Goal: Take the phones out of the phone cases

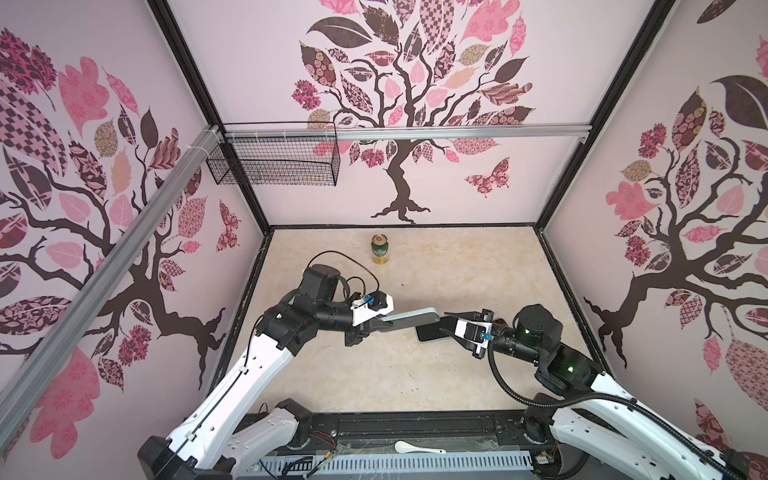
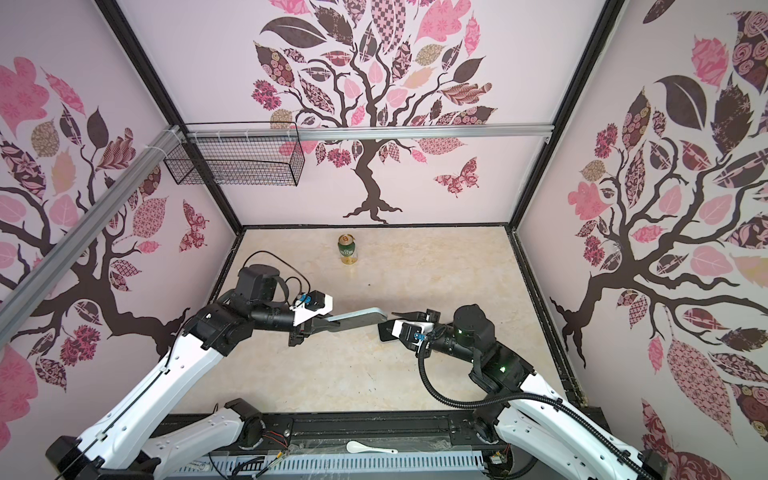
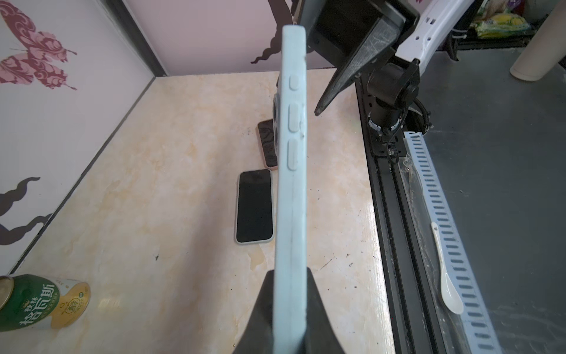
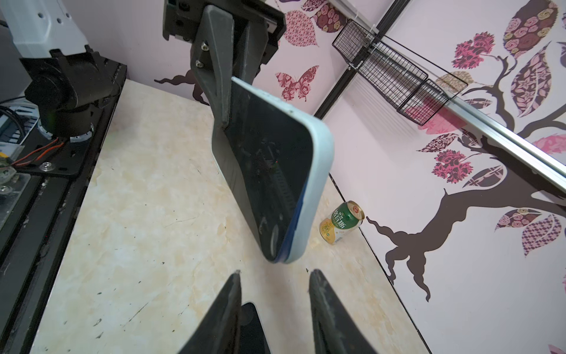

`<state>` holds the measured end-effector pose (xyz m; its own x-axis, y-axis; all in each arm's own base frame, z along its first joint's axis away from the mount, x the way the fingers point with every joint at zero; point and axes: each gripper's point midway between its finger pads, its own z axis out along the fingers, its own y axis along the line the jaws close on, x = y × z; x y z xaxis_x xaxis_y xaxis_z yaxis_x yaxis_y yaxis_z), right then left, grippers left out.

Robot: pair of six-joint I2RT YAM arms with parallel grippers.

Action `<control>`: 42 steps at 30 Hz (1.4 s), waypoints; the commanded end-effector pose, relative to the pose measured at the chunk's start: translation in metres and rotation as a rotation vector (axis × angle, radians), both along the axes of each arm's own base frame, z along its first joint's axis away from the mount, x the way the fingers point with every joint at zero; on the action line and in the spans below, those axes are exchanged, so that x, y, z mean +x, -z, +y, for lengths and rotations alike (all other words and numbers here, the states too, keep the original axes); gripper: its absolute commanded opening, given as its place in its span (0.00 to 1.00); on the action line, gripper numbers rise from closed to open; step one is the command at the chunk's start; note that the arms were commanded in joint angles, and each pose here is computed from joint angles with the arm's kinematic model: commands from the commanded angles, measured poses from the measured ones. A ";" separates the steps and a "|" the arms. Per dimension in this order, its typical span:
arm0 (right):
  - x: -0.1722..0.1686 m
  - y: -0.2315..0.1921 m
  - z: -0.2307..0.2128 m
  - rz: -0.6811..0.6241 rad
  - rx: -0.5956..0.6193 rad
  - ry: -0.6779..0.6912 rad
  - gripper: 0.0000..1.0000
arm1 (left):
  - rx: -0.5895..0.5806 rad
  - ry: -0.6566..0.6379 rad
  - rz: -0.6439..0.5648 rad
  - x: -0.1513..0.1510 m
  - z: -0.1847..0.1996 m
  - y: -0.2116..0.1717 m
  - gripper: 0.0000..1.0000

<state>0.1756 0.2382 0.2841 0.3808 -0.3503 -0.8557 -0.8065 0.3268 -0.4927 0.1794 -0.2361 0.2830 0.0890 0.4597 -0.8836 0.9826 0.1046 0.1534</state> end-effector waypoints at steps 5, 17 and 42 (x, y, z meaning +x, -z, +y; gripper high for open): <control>0.002 -0.044 -0.003 -0.008 0.279 0.016 0.40 | -0.229 -0.053 -0.120 0.012 -0.009 -0.045 0.00; -0.007 -0.100 -0.006 -0.008 0.577 -0.063 0.38 | -0.376 -0.083 -0.124 0.018 -0.012 -0.057 0.00; 0.005 -0.108 -0.003 -0.006 0.598 -0.034 0.37 | -0.375 0.010 -0.106 0.003 -0.016 -0.060 0.00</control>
<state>0.1857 0.2388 0.3688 0.3494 0.1679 -0.9218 -0.8262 0.5191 -0.2187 0.1863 -0.2523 0.3255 0.1325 0.1404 -0.9812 0.9711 0.1799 0.1569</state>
